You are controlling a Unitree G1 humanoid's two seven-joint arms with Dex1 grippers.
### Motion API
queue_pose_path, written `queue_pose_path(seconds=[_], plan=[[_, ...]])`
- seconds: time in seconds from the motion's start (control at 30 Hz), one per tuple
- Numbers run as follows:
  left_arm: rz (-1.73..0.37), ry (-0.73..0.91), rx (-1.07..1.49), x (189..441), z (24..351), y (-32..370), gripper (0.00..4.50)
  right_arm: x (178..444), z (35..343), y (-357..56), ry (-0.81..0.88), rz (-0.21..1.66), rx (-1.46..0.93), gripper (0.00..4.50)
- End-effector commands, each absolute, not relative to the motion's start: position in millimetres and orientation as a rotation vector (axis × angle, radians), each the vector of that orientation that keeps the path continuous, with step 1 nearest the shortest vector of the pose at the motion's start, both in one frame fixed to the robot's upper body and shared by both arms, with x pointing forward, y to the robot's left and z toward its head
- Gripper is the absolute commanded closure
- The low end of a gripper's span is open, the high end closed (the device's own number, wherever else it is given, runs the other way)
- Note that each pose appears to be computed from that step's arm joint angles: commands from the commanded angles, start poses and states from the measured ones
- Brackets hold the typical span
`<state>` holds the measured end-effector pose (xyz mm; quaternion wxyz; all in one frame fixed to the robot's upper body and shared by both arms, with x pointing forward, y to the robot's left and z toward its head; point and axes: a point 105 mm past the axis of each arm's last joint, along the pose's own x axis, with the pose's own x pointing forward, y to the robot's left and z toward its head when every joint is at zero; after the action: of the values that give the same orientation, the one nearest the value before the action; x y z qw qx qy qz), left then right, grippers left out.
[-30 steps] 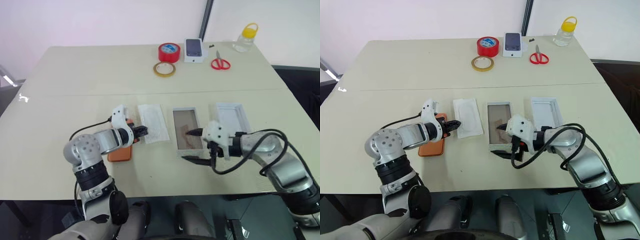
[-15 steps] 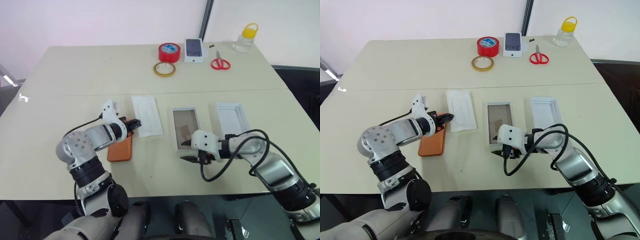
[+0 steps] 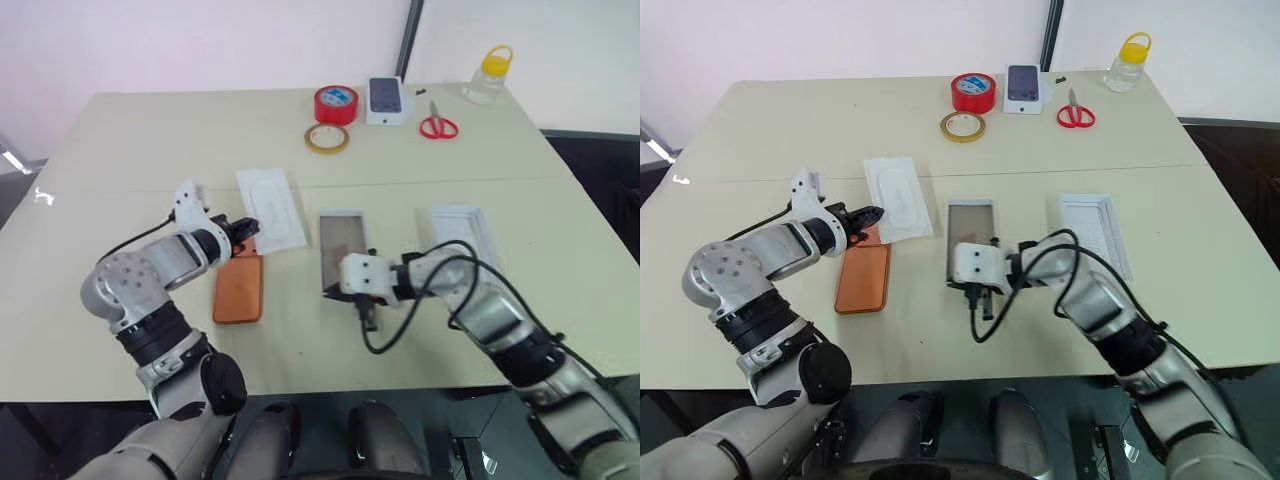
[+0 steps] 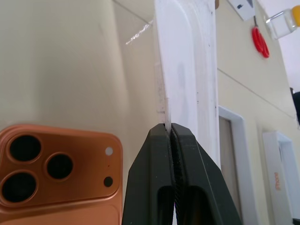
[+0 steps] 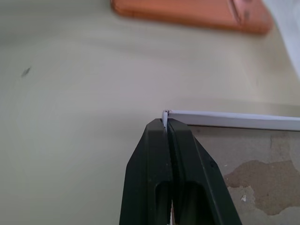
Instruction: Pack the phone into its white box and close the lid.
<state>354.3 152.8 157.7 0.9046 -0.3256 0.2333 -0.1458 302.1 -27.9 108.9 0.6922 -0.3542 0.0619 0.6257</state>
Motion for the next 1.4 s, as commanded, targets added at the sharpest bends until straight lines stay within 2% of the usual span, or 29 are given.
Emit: queue_pose_path(seconds=[0.03,0.13,0.17,0.23,0.4,0.6,0.73,1.13,1.23,1.37,1.4], plan=[[-0.342,0.442,-0.656,354,173,146,4.50,308,112,-9,0.071,1.408,-0.837,4.47],[-0.349,0.439,-0.656,352,173,143,4.50,318,114,-3,0.054,1.358,-0.830,4.47],[-0.352,0.439,-0.656,351,172,141,4.50,318,117,-3,0.060,1.358,-0.797,4.21],[-0.356,0.445,-0.654,350,170,138,4.50,317,123,-5,0.048,1.356,-0.753,3.60],[-0.366,0.455,-0.655,347,166,130,4.50,315,144,-26,0.005,1.295,-0.710,1.18],[-0.408,0.516,-0.624,341,153,109,4.50,309,158,-71,0.056,1.237,-0.700,1.18],[-0.412,0.571,-0.600,335,140,98,4.50,316,159,-95,0.093,1.155,-0.721,1.18],[-0.446,0.617,-0.573,327,131,83,4.50,323,162,-97,0.080,1.111,-0.724,1.18],[-0.452,0.610,-0.572,326,133,84,3.59,324,162,-96,0.076,1.109,-0.723,1.13],[-0.465,0.585,-0.577,328,139,89,1.69,329,162,-97,0.082,1.086,-0.717,1.13],[-0.469,0.578,-0.576,328,141,91,1.69,331,161,-97,0.085,1.076,-0.715,1.13]])
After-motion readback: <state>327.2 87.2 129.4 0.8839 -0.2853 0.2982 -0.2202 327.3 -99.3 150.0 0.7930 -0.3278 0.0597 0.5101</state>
